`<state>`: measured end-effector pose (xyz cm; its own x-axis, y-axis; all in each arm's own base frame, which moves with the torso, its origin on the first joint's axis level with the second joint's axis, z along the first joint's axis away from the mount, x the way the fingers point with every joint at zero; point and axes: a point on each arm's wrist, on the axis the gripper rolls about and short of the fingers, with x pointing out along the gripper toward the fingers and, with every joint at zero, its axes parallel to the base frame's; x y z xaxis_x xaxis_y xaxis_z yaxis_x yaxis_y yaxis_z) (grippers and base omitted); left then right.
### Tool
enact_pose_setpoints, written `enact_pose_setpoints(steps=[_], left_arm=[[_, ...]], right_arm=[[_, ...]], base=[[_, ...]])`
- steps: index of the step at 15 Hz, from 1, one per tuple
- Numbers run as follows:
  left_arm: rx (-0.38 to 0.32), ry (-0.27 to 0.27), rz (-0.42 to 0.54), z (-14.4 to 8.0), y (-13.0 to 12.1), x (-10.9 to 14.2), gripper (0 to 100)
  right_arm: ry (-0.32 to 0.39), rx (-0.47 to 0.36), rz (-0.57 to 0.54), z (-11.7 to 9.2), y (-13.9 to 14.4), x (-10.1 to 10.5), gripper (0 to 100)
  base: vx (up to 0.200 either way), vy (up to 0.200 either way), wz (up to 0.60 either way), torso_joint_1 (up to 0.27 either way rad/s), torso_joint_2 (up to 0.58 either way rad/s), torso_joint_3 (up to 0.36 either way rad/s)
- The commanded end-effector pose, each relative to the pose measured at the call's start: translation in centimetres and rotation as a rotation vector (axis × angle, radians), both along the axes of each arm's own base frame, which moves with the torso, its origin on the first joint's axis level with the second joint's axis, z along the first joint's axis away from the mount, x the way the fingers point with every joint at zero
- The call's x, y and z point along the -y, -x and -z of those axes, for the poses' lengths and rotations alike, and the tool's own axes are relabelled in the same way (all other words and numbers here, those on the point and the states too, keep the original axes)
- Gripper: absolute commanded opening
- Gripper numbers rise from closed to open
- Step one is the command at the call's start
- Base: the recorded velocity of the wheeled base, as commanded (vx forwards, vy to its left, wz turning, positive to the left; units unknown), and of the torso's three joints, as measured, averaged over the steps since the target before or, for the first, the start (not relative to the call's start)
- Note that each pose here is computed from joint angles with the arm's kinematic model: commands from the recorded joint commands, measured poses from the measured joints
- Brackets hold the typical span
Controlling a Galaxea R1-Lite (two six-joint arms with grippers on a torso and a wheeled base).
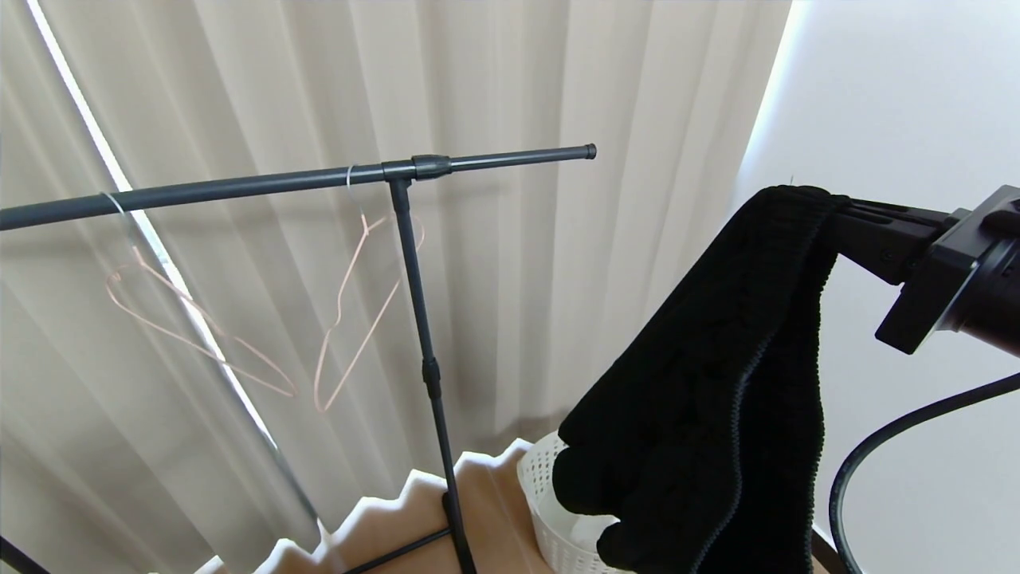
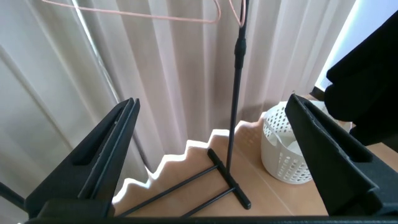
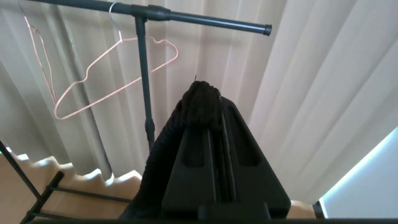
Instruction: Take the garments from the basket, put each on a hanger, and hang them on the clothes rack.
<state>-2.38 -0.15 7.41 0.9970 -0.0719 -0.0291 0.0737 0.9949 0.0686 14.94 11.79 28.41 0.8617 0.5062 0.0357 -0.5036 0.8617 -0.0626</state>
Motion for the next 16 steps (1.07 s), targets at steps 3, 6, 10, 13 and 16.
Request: enact_pose_setpoints(steps=[3, 6, 10, 13, 16], left_arm=[[-0.003, 0.000, 0.000, 0.03, -0.01, 0.00, 100], [-0.002, 0.000, 0.000, -0.01, 0.00, 0.00, 100], [-0.003, 0.000, -0.001, 0.03, -0.02, 0.00, 100], [-0.003, 0.000, -0.001, 0.03, -0.02, 0.00, 100], [-0.002, 0.000, -0.001, -0.01, 0.00, 0.00, 100]], right_arm=[[0.001, 0.000, 0.001, 0.01, -0.03, -0.01, 0], [0.007, -0.007, -0.001, 0.21, -0.11, -0.11, 0], [0.010, -0.009, -0.002, 0.30, -0.11, -0.12, 0], [0.011, -0.010, -0.001, 0.36, -0.08, -0.08, 0], [0.016, -0.013, -0.001, 0.51, -0.04, -0.06, 0]], base=[[0.000, 0.000, 0.00, 0.191, -0.46, -0.279], [0.000, 0.000, 0.00, 0.165, -0.39, -0.230], [0.000, 0.000, 0.00, 0.164, -0.36, -0.206], [0.000, 0.000, 0.00, 0.162, -0.36, -0.204], [0.000, 0.000, 0.00, 0.160, -0.36, -0.201]])
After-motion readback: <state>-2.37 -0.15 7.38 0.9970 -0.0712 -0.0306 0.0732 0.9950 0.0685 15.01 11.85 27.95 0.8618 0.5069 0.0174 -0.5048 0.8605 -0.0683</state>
